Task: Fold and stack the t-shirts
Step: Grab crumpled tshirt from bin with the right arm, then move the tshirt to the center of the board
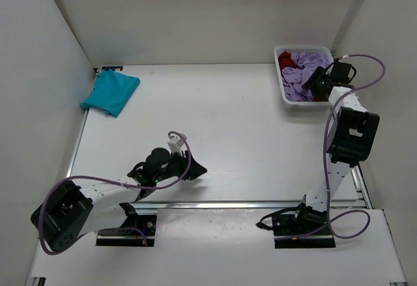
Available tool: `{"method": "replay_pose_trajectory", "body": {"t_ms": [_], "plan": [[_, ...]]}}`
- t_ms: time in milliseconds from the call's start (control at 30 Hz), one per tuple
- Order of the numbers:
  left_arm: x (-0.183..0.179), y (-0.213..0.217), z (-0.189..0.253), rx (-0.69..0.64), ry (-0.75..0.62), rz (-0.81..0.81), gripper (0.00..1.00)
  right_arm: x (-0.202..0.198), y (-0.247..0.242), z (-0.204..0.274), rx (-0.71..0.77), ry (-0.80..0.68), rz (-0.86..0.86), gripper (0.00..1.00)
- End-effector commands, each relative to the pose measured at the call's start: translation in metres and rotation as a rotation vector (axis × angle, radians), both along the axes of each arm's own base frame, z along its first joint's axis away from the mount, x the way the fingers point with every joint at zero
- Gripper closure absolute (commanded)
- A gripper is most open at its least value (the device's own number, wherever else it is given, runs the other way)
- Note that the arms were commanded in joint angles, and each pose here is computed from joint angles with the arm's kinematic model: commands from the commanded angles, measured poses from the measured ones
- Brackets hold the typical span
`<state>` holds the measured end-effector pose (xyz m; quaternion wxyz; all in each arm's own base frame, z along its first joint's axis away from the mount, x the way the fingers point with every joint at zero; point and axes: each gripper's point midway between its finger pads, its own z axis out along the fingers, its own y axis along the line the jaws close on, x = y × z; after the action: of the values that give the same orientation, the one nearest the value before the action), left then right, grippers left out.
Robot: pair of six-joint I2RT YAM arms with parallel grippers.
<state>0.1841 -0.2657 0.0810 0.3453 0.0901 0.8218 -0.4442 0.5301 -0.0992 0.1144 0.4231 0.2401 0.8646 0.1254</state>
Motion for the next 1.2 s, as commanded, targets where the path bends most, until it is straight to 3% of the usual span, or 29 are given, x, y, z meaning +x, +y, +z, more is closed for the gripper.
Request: {"method": "replay_pose_trajectory", "body": {"t_ms": [0,100,200,300,367,400,533,567,700,767,967,1067,1167], "plan": [[0.001,-0.006,0.01,-0.024,-0.031,-0.031,0.48,0.022,0.0,0.023,-0.025,-0.072,0.041,0.46],[0.002,-0.007,0.006,-0.023,-0.018,-0.028,0.49,0.03,0.003,0.016,-0.031,-0.065,0.058,0.54],[0.003,-0.009,0.005,-0.021,-0.014,-0.029,0.49,0.03,0.004,0.012,-0.032,-0.063,0.06,0.7],[0.003,-0.012,0.004,-0.021,-0.006,-0.035,0.5,0.036,0.004,0.014,-0.037,-0.07,0.07,0.7],[0.002,-0.014,0.004,-0.021,0.001,-0.036,0.49,0.034,0.003,0.019,-0.037,-0.052,0.066,0.91],[0.003,-0.014,0.004,-0.019,0.002,-0.035,0.5,0.035,0.005,0.028,-0.033,-0.061,0.068,0.97],[0.002,-0.012,0.003,-0.03,0.027,-0.024,0.49,0.023,0.027,0.115,-0.058,-0.284,0.094,1.0],[0.0,-0.014,0.004,-0.034,0.027,-0.03,0.49,0.017,0.031,0.168,-0.076,-0.413,0.114,1.0],[0.0,-0.016,0.006,-0.042,0.034,-0.033,0.49,-0.026,0.072,0.28,-0.013,-0.649,0.239,1.0],[0.006,-0.015,0.012,-0.06,0.038,-0.015,0.5,-0.067,0.099,0.359,-0.029,-0.826,0.323,1.0],[0.033,0.012,0.03,-0.091,0.025,0.093,0.49,-0.195,0.202,0.51,-0.025,-1.213,0.61,1.0],[0.044,0.037,0.03,-0.102,0.026,0.191,0.48,-0.249,0.243,0.55,-0.052,-1.347,0.733,1.0],[0.058,0.072,0.029,-0.137,0.031,0.316,0.49,-0.264,0.254,0.55,-0.032,-1.37,0.775,1.0]]}}
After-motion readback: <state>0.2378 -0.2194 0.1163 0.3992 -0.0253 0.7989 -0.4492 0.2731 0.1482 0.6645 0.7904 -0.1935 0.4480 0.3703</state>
